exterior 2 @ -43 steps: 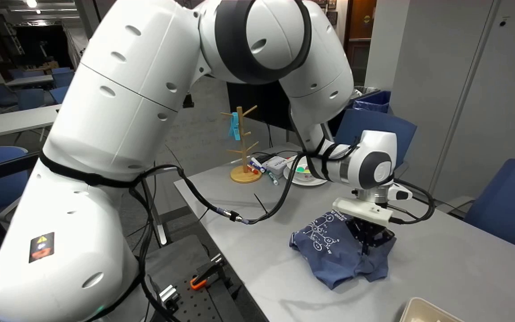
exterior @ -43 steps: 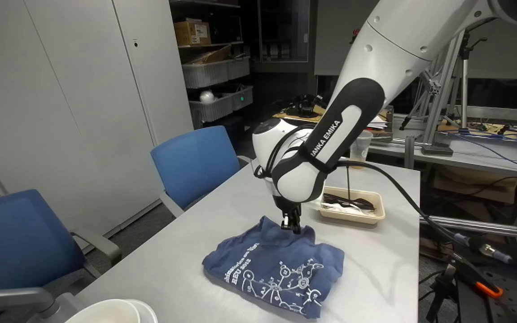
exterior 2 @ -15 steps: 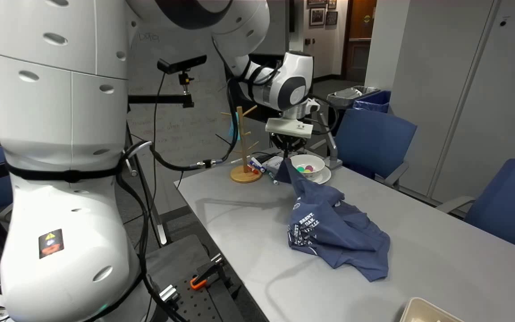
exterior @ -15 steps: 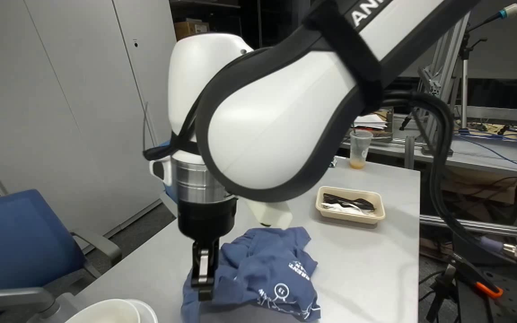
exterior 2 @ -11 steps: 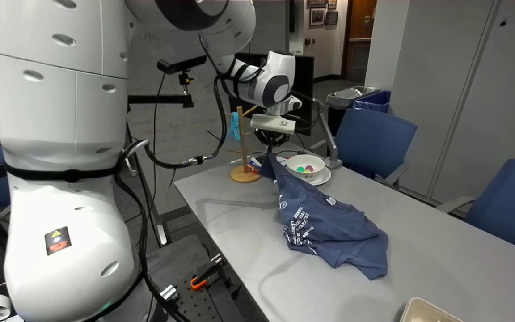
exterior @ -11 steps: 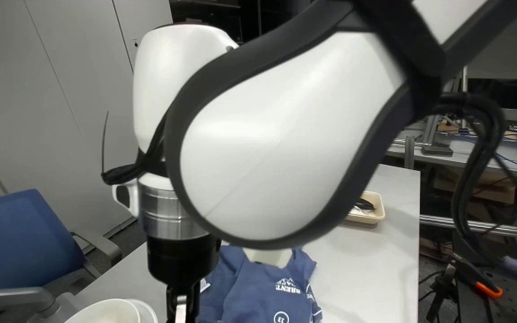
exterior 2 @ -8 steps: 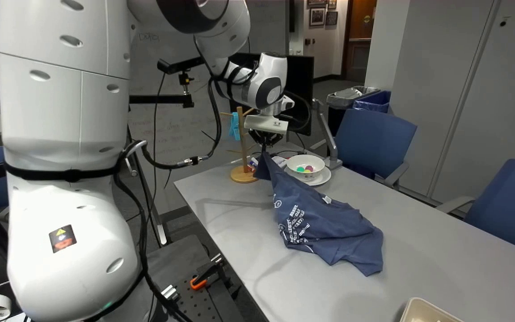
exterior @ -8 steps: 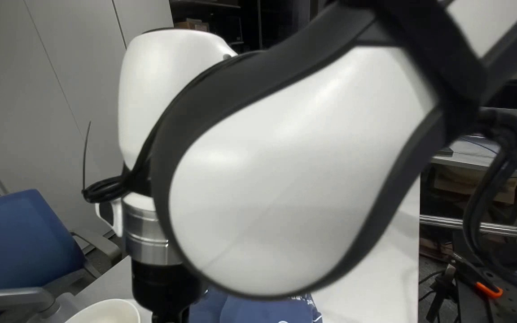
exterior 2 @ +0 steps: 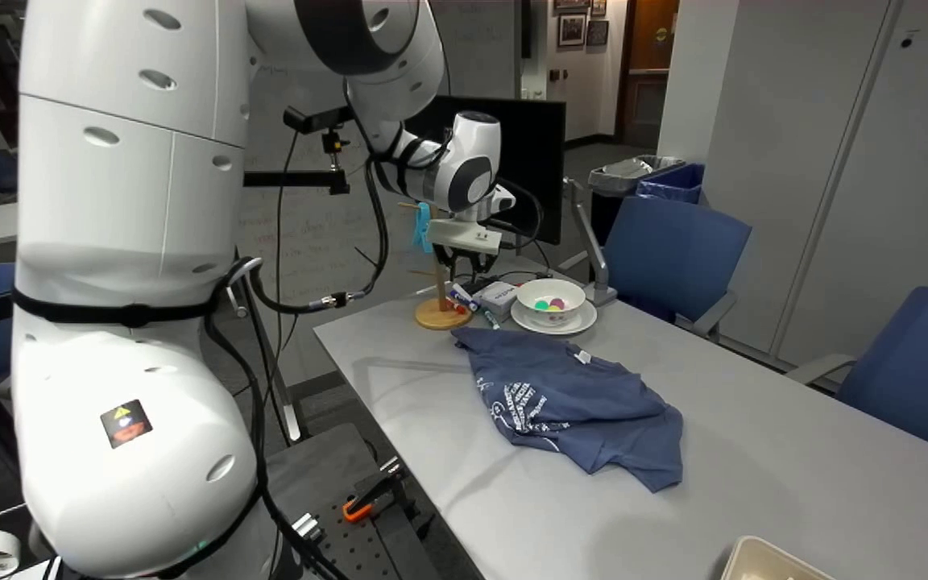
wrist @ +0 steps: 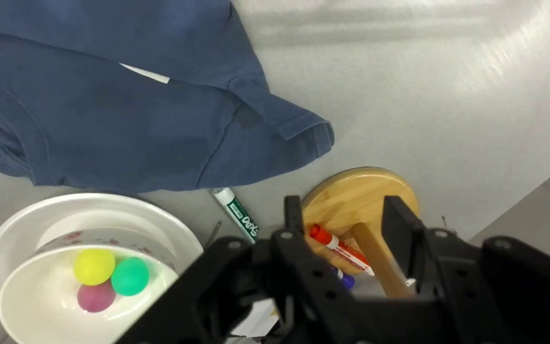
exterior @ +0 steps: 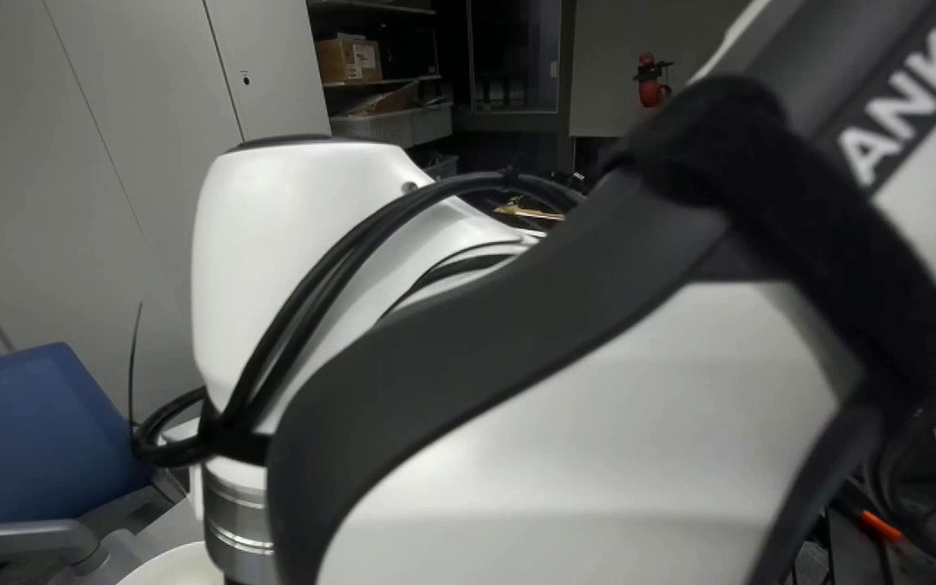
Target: Unfold the blue t-shirt
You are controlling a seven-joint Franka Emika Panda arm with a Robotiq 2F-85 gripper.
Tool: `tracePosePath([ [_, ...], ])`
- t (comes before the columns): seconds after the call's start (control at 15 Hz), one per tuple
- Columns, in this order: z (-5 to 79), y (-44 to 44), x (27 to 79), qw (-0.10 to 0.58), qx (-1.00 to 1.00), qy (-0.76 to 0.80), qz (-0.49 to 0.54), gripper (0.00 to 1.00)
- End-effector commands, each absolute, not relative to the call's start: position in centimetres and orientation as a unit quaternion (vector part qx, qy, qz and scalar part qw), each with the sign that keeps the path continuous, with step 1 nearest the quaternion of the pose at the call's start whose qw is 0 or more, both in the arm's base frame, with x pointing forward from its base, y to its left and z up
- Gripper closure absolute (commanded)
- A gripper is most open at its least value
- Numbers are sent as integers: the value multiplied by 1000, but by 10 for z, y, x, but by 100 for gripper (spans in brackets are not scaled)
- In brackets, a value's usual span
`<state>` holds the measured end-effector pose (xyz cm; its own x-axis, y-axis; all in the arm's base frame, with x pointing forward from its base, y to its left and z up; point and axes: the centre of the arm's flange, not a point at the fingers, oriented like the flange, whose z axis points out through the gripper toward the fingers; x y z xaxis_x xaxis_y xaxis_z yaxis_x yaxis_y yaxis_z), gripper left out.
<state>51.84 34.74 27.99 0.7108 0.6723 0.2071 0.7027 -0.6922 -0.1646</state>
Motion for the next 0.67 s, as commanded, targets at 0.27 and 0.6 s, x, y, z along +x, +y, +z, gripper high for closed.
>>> tracePosePath([
  [0.27,254,317,549,23,-942,-332,-48,0],
  [0.6,227,279,592,-65,-966,-251,-25,0],
])
